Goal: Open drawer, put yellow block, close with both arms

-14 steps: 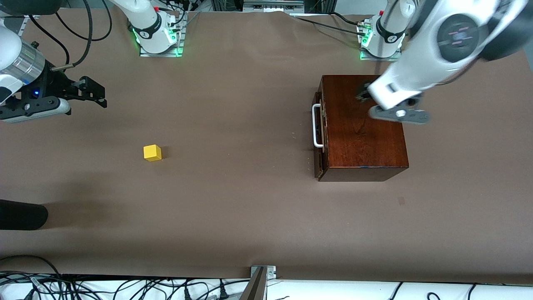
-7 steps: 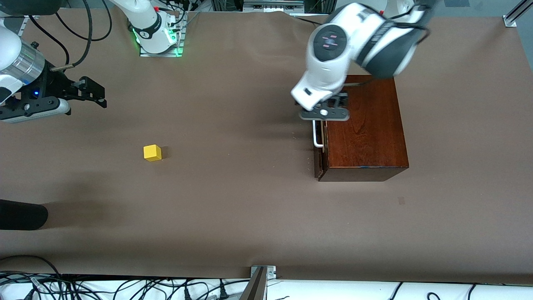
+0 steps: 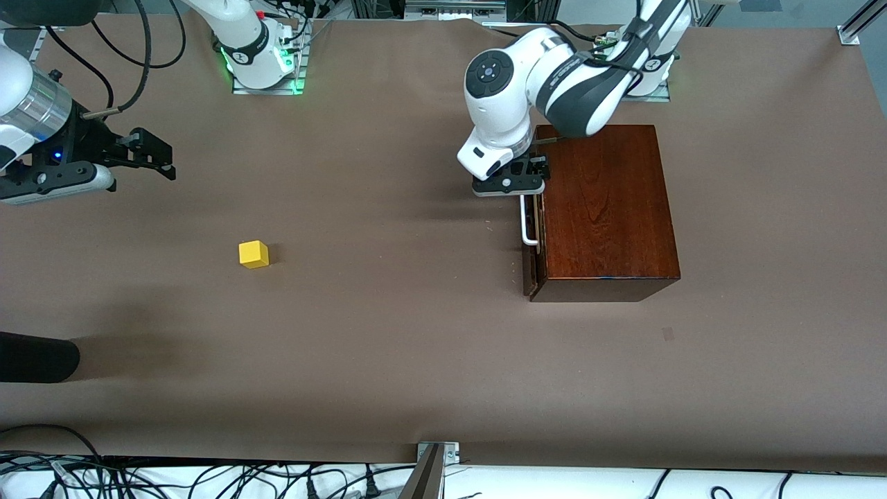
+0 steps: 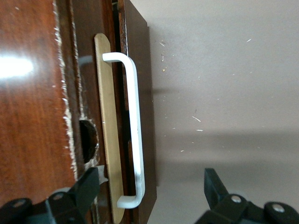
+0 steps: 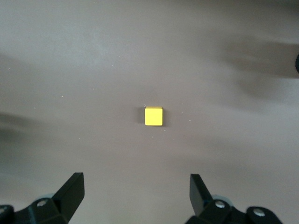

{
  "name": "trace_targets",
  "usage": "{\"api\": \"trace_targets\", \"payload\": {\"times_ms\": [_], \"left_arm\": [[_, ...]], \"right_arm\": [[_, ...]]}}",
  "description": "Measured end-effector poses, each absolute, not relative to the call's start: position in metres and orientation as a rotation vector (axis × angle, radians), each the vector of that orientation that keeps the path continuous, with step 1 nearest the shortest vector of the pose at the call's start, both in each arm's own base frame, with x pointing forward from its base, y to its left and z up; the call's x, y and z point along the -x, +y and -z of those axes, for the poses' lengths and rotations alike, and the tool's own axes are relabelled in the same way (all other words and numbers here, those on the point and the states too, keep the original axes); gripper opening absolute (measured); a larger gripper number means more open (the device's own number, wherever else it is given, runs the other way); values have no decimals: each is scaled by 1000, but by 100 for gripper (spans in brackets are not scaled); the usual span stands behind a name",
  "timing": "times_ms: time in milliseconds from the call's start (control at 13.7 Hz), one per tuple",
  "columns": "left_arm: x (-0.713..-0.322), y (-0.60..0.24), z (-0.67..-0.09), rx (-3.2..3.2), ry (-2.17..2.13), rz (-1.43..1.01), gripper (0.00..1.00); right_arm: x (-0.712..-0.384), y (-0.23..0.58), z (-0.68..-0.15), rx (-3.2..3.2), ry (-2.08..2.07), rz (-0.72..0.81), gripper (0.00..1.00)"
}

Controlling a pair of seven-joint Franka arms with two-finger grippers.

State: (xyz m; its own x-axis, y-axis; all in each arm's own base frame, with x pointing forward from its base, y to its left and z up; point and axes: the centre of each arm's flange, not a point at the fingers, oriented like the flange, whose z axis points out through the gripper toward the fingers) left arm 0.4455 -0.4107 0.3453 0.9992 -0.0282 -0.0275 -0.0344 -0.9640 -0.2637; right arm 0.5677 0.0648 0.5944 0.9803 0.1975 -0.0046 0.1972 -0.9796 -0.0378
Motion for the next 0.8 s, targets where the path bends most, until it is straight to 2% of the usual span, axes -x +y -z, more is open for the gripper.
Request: {"api": "trace_targets", "payload": {"times_ms": [292,804], "left_arm": [[-436,-424,-314,2817,46,7,100],[-441,-430,-278,2842,94,19,100]], "right_arm": [[-568,64,-594,3090,-305,-14,100],[-572,64,-589,3090,-305,-10,100]]}}
